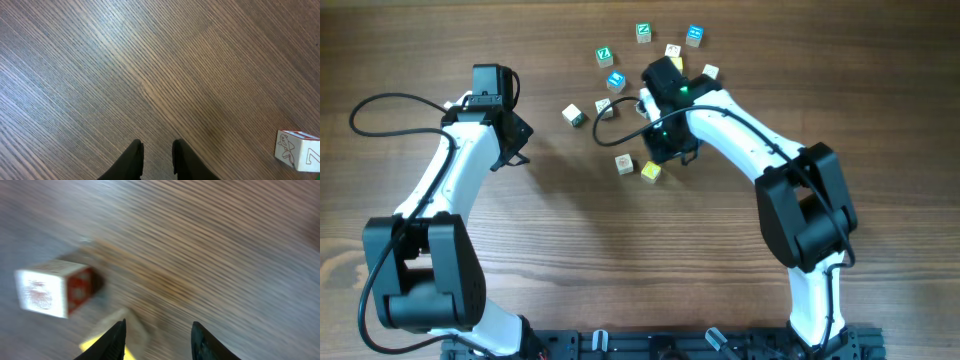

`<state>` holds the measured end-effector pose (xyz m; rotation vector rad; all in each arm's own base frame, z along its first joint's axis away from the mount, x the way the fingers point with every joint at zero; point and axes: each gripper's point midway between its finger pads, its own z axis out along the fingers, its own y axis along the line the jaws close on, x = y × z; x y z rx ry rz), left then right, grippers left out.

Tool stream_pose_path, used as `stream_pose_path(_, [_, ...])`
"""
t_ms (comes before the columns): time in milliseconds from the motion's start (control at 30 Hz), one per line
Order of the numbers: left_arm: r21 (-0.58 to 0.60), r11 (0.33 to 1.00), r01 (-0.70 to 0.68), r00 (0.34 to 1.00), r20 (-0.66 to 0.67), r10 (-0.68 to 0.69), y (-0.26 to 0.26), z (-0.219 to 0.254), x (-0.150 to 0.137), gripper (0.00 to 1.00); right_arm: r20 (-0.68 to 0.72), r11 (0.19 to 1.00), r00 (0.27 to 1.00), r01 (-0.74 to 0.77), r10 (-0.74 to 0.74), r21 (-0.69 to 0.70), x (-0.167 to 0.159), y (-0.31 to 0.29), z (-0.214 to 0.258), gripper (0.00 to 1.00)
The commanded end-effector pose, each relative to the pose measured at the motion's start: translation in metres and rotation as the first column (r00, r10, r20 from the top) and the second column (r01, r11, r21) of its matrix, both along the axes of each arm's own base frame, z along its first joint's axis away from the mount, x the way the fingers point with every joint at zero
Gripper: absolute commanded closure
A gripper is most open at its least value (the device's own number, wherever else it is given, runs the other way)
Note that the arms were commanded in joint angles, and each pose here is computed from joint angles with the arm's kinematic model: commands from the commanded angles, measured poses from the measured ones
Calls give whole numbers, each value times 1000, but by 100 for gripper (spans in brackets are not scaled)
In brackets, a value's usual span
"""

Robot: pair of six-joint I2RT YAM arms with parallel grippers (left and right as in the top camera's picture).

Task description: Form a circle

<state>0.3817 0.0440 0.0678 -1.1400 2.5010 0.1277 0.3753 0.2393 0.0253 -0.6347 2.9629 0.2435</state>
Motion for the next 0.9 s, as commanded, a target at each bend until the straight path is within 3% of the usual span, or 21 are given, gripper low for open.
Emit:
stream_pose_path(0, [6,1000,-7,1000,16,7,3,6,2,78,9,980,983,185,-185,-71,13,-30,2,61])
stream_pose_path(100, [6,1000,-7,1000,16,7,3,6,2,78,-52,976,979,190,-196,-107,-1,-40,0,71])
stream_pose_path(167, [6,1000,-7,1000,16,7,3,6,2,78,-147,978,970,176,-192,-116,-24,-41,-4,96])
stream_pose_path(333, [6,1000,-7,1000,16,7,3,6,2,78,-345,985,925,173,-159,10,-69,-21,-24,96])
stream_pose_path(467, [6,1000,-7,1000,16,7,3,6,2,77,-390,978,909,193,-149,76,-78,-10,-30,80])
stream_pose_path(533, [6,1000,-7,1000,16,7,3,6,2,77,-377,970,909,226,-179,84,-71,-7,-30,96])
stream_pose_path(733, [6,1000,-7,1000,16,7,3,6,2,77,-368,955,900,283,-233,88,-64,-3,-31,96])
stream_pose_path(867, [6,1000,-7,1000,16,7,3,6,2,77,-406,917,848,395,-340,58,-65,-1,-30,96])
